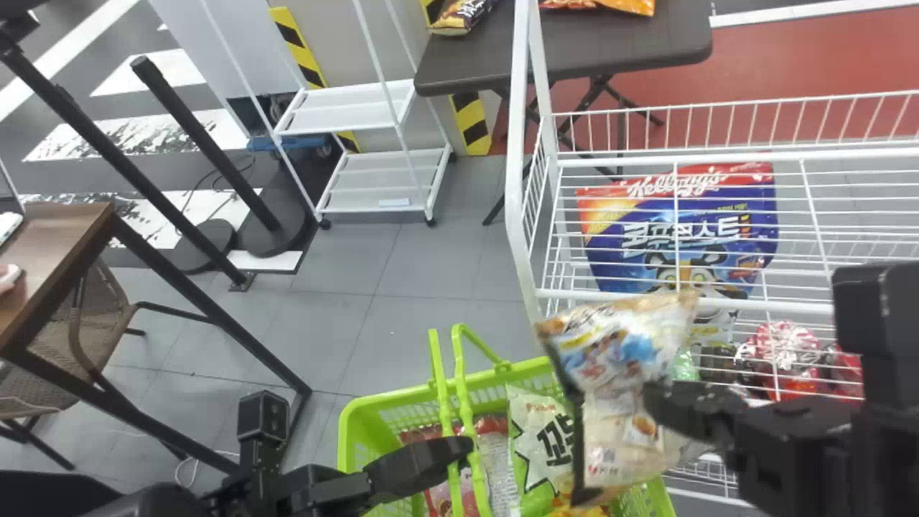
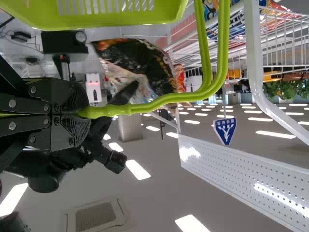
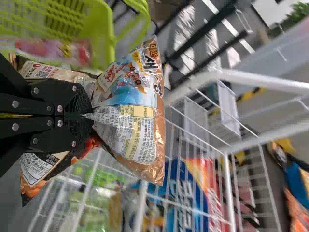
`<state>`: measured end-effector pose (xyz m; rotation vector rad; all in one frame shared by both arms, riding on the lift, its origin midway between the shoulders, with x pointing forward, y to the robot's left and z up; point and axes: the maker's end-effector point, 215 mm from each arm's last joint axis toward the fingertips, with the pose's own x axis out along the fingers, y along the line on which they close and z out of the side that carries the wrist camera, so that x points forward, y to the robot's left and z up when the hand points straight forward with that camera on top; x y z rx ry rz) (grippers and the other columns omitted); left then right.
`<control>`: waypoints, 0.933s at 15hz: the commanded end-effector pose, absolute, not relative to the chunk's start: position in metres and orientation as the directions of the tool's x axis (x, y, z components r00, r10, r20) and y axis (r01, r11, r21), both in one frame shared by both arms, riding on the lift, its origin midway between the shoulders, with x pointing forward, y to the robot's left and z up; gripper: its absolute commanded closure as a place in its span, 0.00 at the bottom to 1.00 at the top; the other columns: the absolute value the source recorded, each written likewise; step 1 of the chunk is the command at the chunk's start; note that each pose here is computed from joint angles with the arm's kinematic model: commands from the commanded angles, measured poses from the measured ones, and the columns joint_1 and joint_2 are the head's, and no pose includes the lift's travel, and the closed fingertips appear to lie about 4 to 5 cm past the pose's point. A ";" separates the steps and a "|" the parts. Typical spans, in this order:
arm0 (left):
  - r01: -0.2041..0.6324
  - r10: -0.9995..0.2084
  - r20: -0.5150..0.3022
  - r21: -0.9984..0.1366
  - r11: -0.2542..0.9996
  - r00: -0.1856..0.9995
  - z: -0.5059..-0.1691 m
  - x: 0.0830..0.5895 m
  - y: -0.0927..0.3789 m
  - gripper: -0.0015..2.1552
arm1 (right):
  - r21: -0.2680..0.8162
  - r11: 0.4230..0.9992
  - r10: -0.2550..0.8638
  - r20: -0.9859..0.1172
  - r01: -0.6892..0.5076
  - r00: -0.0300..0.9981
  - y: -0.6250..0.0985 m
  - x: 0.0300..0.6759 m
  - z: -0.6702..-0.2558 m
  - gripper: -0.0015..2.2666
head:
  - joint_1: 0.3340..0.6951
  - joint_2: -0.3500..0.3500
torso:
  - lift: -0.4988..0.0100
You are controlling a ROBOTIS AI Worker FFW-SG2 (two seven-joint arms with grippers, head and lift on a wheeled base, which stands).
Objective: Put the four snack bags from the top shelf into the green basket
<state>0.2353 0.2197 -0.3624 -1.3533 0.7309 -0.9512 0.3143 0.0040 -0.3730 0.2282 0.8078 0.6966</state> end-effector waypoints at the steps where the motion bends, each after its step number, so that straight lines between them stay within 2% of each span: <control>1: 0.138 -0.884 0.107 -0.989 -0.049 0.455 -0.360 0.234 0.219 0.99 | 0.466 0.713 0.690 -0.600 -0.524 0.406 0.024 0.297 -0.373 0.99 | 1.00 1.00 | 0.98; 5: 0.140 -0.885 0.113 -0.989 -0.055 0.452 -0.358 0.233 0.218 0.99 | 0.500 0.660 0.715 -0.647 -0.561 0.265 0.058 0.266 -0.399 0.99 | 1.00 1.00 | 0.98; 8: 0.145 -0.888 0.116 -0.988 -0.056 0.445 -0.356 0.233 0.217 0.99 | 0.516 0.637 0.719 -0.666 -0.572 0.201 0.081 0.255 -0.418 0.99 | 1.00 1.00 | 0.98; 12: 0.148 -0.890 0.120 -0.987 -0.060 0.441 -0.355 0.233 0.215 0.99 | 0.530 0.607 0.754 -0.620 -0.593 0.218 0.129 0.275 -0.425 0.99 | 1.00 1.00 | 0.98; 14: 0.148 -0.890 0.120 -0.987 -0.060 0.441 -0.355 0.233 0.215 0.99 | 0.546 0.580 0.771 -0.608 -0.605 0.190 0.152 0.273 -0.426 0.99 | 1.00 1.00 | 0.98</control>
